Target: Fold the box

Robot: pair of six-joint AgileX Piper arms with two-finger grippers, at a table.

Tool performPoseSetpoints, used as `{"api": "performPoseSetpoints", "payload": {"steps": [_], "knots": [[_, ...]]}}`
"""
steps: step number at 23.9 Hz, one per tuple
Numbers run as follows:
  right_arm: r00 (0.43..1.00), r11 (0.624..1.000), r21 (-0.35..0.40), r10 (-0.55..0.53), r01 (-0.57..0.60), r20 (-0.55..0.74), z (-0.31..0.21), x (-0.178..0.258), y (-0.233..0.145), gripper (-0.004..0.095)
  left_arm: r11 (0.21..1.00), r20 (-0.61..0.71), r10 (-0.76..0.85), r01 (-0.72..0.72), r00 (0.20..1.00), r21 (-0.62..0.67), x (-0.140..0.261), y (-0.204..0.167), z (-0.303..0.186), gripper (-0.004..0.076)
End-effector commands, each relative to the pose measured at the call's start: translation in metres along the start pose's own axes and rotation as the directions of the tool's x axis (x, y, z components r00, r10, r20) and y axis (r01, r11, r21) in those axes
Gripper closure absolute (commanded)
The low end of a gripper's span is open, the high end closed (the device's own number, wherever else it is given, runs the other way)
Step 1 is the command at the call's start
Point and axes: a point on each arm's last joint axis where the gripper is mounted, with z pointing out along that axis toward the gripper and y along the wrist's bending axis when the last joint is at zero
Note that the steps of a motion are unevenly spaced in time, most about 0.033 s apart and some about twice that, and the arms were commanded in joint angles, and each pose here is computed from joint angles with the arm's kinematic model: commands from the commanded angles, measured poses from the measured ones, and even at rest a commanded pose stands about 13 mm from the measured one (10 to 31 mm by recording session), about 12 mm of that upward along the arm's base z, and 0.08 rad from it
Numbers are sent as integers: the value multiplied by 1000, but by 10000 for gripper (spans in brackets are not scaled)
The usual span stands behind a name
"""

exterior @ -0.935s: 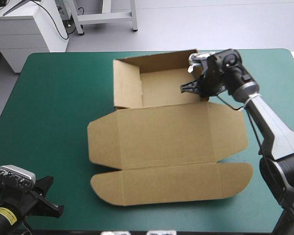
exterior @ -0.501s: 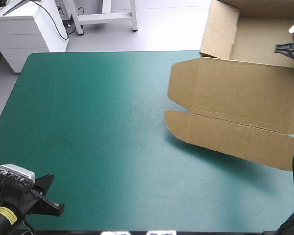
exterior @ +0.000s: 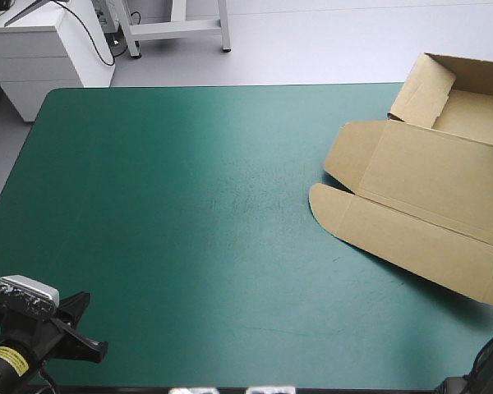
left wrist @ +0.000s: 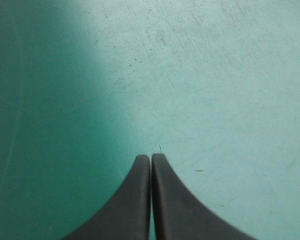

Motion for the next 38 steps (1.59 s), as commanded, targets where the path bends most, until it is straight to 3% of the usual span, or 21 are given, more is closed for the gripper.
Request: {"api": "performPoseSetpoints", "payload": {"steps": [1,6,8,9,10,11,12,13,15,17,18,20,22,23,27,34,37,38], "knots": [[996,1000,-3,24,-24,82,-14,-9,-5,926,1000,85,1,0,996,-1,-12,1,-4,732],[999,1000,-8,2,-1,43,6,-8,-1,889,1000,138,1,0,990,-1,-17,1,-5,732],[999,999,-19,-36,37,35,6,-7,-1,721,1000,156,1,0,988,-1,-19,1,-5,732],[999,999,-20,-43,43,24,5,-6,-1,532,1000,157,1,0,988,-1,-19,1,-5,732],[999,999,-19,-40,40,19,3,-6,-1,424,1000,157,1,0,988,-1,-19,1,-5,732],[999,999,-19,-34,34,23,-1,-7,-2,248,1000,157,1,0,988,-1,-19,1,-5,732],[997,998,-43,-41,44,64,-17,-10,-3,164,1000,155,1,0,988,-1,-19,1,-5,732],[992,995,-78,-55,64,109,-35,-13,-2,154,1000,151,1,0,989,-1,-18,1,-5,732],[974,977,-207,4,45,228,-91,-14,-1,192,1000,137,1,0,991,-1,-17,1,-5,732],[943,914,-389,18,119,332,-151,-2,8,278,1000,126,1,0,992,-1,-16,1,-4,732],[927,881,-441,9,171,376,-176,7,15,386,1000,126,1,0,992,-1,-16,1,-4,732],[907,855,-449,-54,259,418,-206,28,31,679,1000,120,1,0,993,-1,-16,1,-4,732],[896,834,-449,-114,321,428,-217,45,43,886,1000,121,1,0,993,-1,-16,1,-4,732],[890,816,-453,-152,358,430,-222,55,50,920,1000,121,1,0,993,-1,-16,1,-4,732],[861,748,-473,-260,465,436,-227,97,71,928,1000,121,-4,4,993,5,-16,0,-4,732],[848,661,-550,-275,509,453,-209,177,72,928,996,117,-62,54,991,76,-16,-6,-5,732],[837,660,-544,-260,518,482,-197,217,62,928,996,119,-63,54,991,76,-16,-6,-5,732],[824,681,-519,-229,516,518,-190,240,53,928,996,120,-58,50,991,70,-16,-5,-5,732]]}}
